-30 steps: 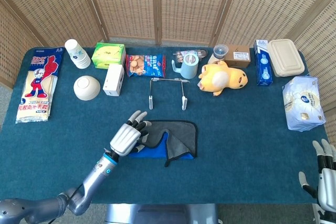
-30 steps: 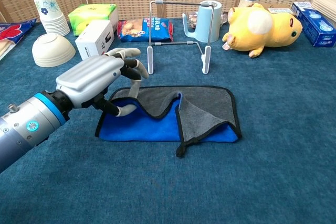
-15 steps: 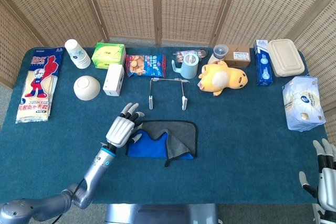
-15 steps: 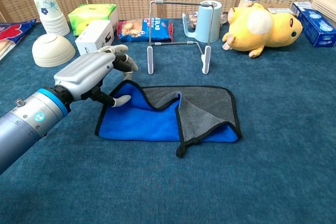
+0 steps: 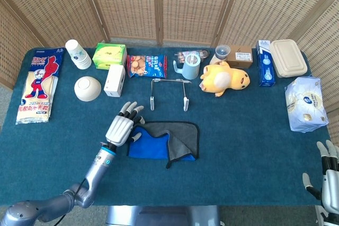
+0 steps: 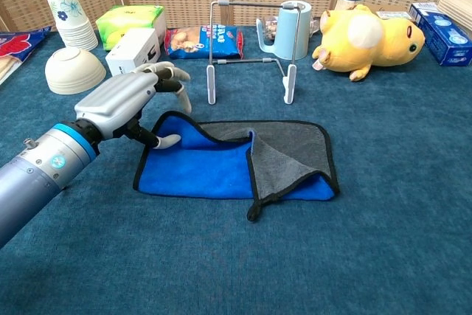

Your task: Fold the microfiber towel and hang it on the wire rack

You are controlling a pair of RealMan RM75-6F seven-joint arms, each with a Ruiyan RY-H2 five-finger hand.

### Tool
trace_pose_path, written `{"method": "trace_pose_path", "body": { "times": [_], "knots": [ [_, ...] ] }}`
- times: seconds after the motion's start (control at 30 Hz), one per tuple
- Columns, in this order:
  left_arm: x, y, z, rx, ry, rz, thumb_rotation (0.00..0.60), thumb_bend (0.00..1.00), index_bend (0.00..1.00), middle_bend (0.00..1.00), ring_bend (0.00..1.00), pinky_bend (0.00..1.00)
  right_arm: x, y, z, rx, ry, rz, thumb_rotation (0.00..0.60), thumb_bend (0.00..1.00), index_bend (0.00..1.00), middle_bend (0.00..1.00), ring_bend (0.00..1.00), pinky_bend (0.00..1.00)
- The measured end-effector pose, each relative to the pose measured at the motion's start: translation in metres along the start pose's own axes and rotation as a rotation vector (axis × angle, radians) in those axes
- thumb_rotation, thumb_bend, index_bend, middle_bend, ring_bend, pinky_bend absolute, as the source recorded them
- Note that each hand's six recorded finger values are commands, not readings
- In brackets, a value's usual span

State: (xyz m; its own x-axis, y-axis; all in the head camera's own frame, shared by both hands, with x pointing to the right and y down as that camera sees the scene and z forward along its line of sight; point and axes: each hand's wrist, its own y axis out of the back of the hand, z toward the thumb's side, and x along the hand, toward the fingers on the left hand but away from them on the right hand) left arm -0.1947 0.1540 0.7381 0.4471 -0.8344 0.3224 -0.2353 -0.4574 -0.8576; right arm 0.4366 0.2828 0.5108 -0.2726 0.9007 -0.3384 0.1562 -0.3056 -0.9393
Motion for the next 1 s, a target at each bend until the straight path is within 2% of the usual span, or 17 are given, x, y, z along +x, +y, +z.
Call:
{"method": "trace_pose_path", "body": {
  "times": [0.2,0.53,0.73,1.0],
  "knots": [
    [0.001,0.007,-0.001,-0.001,0.001,0.035,0.6,0.26,0.22,0.03,0.0,0.0,0.0,0.0,0.0,0.0,0.002,-0.001,0.6,0.31,0.03,0.02,0.0,0.0],
    [0.002,0.008,-0.002,0.033,0.003,0.04,0.6,0.26,0.21,0.02,0.0,0.0,0.001,0.001,0.0,0.0,-0.001,-0.003,0.6,0.31,0.03,0.02,0.0,0.0],
    [0.003,0.016,-0.003,0.047,0.013,0.082,0.6,0.27,0.21,0.02,0.0,0.0,0.001,0.0,-0.001,0.0,-0.002,0.0,0.6,0.31,0.03,0.02,0.0,0.0],
    [0.004,0.016,-0.008,0.07,0.03,0.091,0.6,0.27,0.22,0.02,0.0,0.0,0.002,0.0,0.0,0.001,-0.002,-0.001,0.6,0.31,0.03,0.02,0.0,0.0]
  ]
}}
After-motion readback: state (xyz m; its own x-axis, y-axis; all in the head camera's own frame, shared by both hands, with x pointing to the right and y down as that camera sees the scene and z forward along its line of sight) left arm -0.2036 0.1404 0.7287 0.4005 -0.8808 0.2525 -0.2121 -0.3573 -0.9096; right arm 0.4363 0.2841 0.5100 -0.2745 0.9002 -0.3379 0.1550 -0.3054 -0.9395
